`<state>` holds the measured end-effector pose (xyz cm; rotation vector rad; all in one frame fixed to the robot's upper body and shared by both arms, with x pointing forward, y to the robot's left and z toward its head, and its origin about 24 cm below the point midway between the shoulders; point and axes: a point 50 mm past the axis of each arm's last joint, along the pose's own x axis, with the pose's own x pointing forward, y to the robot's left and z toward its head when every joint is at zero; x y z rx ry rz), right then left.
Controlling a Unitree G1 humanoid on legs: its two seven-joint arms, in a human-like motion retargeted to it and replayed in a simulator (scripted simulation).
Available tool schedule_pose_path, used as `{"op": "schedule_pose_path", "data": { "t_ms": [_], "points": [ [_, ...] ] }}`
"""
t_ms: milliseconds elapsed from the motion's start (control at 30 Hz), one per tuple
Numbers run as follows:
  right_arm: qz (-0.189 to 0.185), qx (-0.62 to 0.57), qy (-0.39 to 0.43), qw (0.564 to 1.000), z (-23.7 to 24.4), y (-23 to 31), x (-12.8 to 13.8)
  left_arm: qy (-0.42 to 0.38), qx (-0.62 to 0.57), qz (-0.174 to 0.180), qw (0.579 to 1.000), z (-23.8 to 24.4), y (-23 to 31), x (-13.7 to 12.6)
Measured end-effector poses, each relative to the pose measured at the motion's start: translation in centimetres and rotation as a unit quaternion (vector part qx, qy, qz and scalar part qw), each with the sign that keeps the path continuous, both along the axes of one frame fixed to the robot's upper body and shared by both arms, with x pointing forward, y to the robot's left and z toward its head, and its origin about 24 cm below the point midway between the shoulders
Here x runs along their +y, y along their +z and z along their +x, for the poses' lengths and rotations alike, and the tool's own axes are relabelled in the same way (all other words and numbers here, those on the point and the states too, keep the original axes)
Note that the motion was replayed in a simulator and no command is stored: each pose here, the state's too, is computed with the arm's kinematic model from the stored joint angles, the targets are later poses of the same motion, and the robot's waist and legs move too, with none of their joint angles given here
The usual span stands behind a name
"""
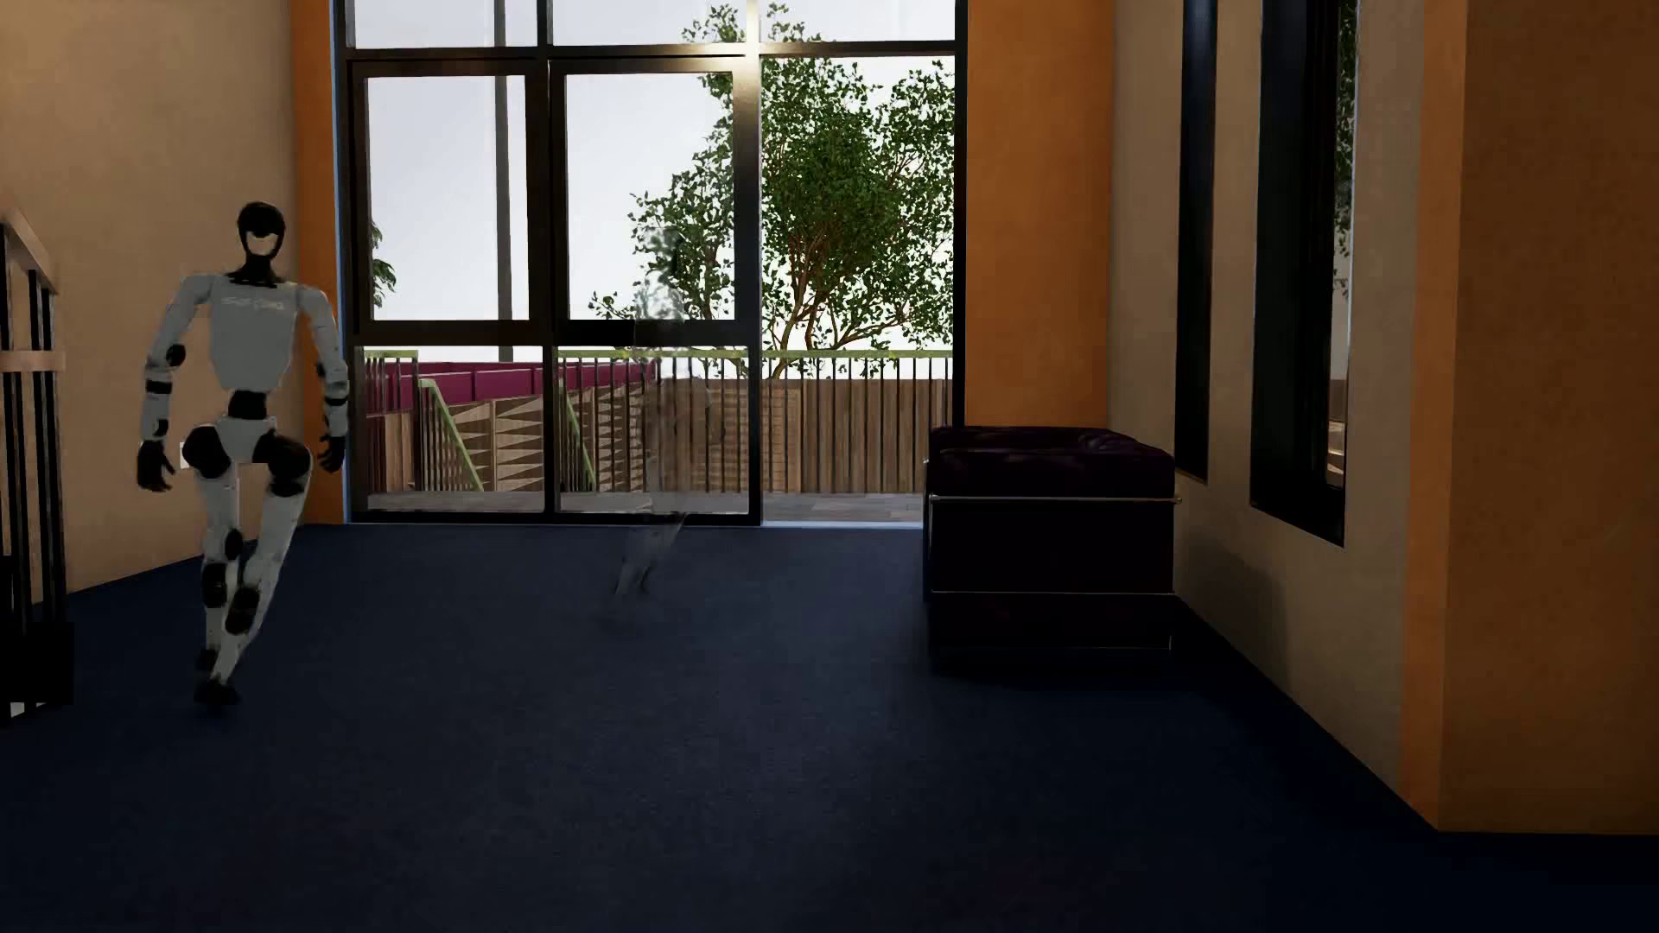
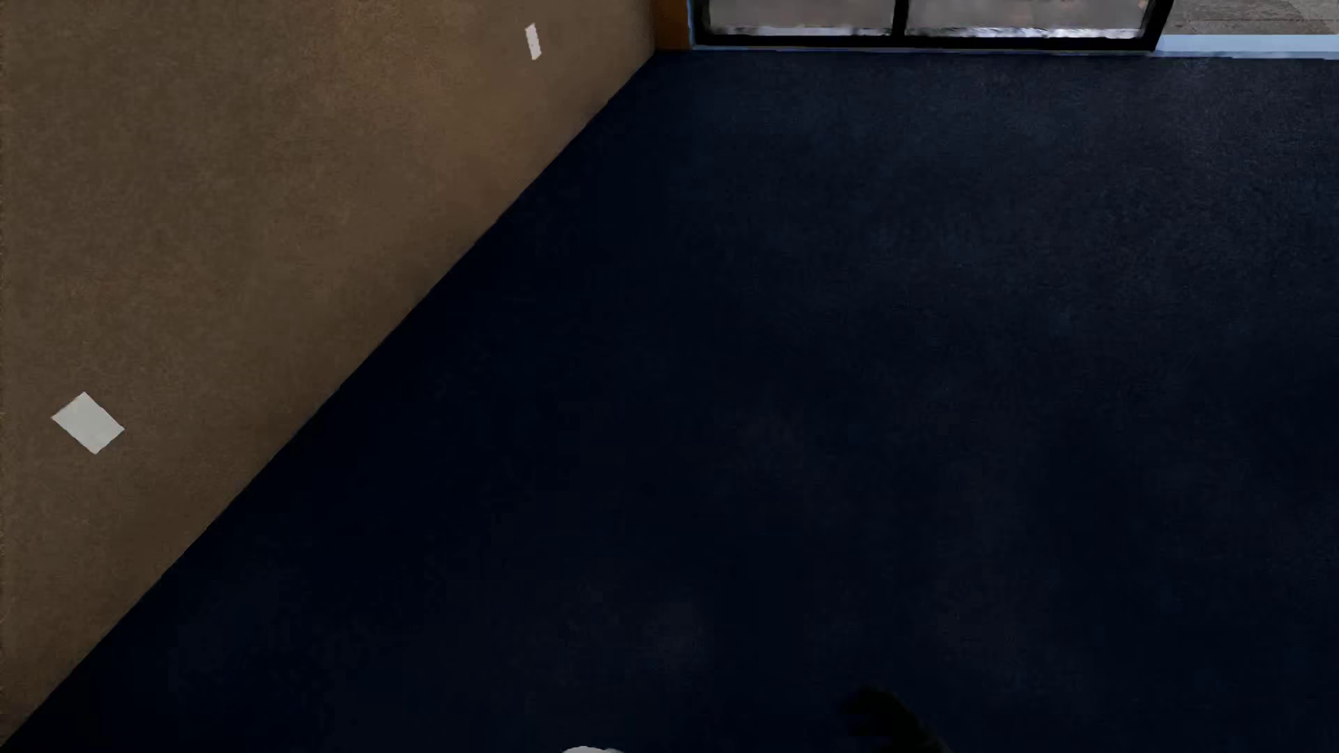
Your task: Approach the sofa
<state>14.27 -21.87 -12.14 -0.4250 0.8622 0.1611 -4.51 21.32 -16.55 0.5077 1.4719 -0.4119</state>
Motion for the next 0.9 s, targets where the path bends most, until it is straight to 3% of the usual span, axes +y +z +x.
{"op": "schedule_pose_path", "data": {
  "t_ms": [100,167,267,333,400,433,600,700,800,900],
  "points": [
    [0.011,-0.053,0.000,0.999,2.1,1.6,0.3,-0.019,0.008,-0.014,1.000,-0.9,0.2,-0.7],
    [0.022,-0.039,-0.017,0.999,0.5,1.1,0.6,-0.014,0.001,-0.003,1.000,-0.1,0.1,0.1],
    [0.044,0.105,-0.019,0.993,-7.0,-3.0,3.3,0.001,-0.013,0.047,0.999,2.2,0.2,3.1],
    [0.034,0.213,0.078,0.973,-12.1,-4.8,5.7,0.019,-0.059,0.066,0.996,5.9,0.5,4.6],
    [0.016,0.247,0.135,0.959,-13.9,-5.0,5.7,0.001,-0.124,0.056,0.991,10.5,1.1,4.4],
    [0.011,0.256,0.126,0.958,-14.7,-5.0,5.0,-0.007,-0.157,0.048,0.986,12.6,1.6,4.1],
    [-0.001,0.252,0.001,0.968,-16.3,-4.1,1.3,0.031,-0.332,0.030,0.942,21.7,6.1,4.8],
    [-0.004,0.245,-0.027,0.969,-16.5,-3.8,0.4,0.060,-0.421,0.014,0.905,25.9,9.3,4.7],
    [-0.001,0.281,-0.040,0.959,-18.4,-4.2,0.9,0.040,-0.473,-0.018,0.880,28.5,11.5,2.8],
    [-0.003,0.334,-0.021,0.942,-20.9,-4.5,1.9,0.036,-0.456,-0.047,0.888,26.7,10.2,0.8]
  ]
}}
